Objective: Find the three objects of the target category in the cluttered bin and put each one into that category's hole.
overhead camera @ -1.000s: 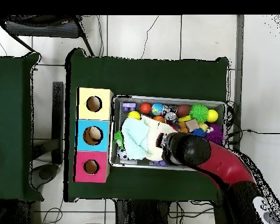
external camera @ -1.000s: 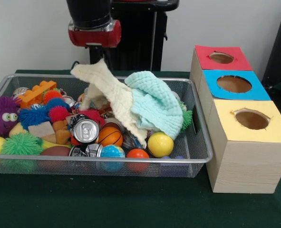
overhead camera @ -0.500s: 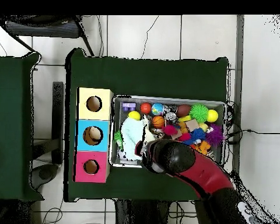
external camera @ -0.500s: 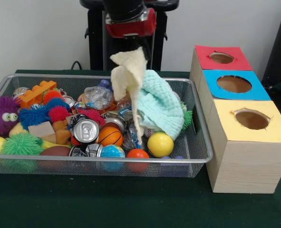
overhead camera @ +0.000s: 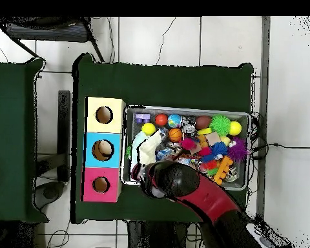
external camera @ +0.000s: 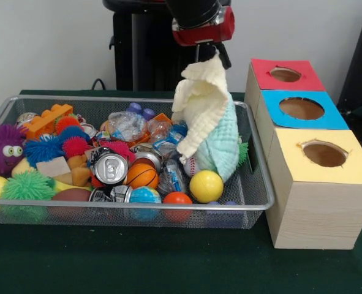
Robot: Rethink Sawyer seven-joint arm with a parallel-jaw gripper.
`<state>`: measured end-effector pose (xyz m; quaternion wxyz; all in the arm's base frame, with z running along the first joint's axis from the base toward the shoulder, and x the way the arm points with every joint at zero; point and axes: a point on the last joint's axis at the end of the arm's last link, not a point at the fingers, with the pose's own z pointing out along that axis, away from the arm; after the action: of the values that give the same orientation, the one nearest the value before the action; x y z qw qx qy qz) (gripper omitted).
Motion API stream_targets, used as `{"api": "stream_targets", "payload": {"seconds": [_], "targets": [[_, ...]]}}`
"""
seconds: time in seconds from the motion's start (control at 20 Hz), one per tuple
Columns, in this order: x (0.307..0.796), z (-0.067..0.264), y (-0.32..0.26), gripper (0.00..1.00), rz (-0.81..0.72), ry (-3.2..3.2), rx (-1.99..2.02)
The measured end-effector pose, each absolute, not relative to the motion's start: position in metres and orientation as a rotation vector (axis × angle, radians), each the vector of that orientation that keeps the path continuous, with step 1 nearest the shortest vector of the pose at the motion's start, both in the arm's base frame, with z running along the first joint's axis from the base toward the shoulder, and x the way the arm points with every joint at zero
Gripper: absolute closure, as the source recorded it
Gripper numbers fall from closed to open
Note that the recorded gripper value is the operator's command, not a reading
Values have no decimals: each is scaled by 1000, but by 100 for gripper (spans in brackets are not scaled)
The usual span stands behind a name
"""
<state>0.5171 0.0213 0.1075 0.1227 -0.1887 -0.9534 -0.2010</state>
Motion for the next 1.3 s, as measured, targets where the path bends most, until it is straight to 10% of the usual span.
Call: {"api": "stream_targets", "payload": {"seconds": [0.35,0.4,1.3], "targets": [[512,94,31,100,-611,-2747,-538],[511,92,32,0,-614,-2741,-537],[541,95,33,0,-541,-2829,-355]]}}
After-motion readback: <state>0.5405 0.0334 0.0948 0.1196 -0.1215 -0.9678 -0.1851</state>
